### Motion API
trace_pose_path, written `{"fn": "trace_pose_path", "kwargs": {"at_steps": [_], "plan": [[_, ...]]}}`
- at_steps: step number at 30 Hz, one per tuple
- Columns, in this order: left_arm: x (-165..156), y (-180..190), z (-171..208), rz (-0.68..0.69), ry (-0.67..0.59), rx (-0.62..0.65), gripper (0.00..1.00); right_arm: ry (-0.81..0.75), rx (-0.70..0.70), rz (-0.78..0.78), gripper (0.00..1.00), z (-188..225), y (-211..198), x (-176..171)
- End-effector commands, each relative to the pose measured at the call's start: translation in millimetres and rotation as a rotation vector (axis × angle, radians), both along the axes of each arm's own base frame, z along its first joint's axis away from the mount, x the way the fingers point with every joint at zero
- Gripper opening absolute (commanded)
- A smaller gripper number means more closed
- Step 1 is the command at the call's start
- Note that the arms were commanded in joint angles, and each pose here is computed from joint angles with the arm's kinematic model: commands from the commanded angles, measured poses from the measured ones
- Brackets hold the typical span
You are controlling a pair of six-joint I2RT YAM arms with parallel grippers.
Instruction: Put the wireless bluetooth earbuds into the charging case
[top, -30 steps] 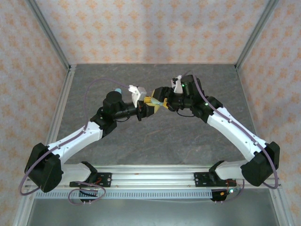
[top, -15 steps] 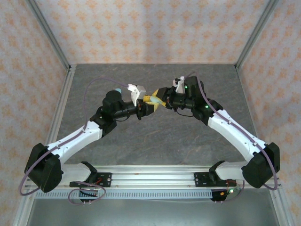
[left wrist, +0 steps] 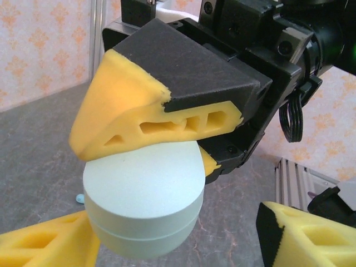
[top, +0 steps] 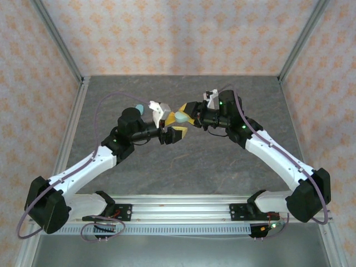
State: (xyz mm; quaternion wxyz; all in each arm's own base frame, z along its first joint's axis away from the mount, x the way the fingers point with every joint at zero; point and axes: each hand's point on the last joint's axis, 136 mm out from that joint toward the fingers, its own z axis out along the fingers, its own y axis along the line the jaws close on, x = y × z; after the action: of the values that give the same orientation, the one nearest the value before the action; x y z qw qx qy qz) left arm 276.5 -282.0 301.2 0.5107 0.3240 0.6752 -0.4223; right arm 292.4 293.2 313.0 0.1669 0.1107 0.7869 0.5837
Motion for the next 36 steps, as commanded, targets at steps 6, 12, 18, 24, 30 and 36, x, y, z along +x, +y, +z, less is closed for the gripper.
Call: {"fn": "trace_pose_path", "kwargs": {"at_steps": [6,12,18,24,30,36], "plan": [[0,34,4,0.170,-0.091,0.110,0.81,-0.025,-0.041,-0.037,0.17,-9,-8,21],[8,80,-18,0.365,-0.065,0.245,0.81,-0.021,-0.273,-0.057,0.18,-64,-14,53],[11,114,-43,0.514,0.014,0.303,0.80,0.042,-0.386,-0.002,0.18,-127,1,101],[16,149,-70,0.688,0.119,0.290,0.83,0.151,-0.433,-0.007,0.18,-199,1,150],[22,169,-92,0.782,0.218,0.219,0.83,0.158,-0.491,0.010,0.18,-240,1,184],[32,182,-114,0.847,0.353,0.223,0.83,0.095,-0.573,-0.007,0.22,-257,-4,212]]}}
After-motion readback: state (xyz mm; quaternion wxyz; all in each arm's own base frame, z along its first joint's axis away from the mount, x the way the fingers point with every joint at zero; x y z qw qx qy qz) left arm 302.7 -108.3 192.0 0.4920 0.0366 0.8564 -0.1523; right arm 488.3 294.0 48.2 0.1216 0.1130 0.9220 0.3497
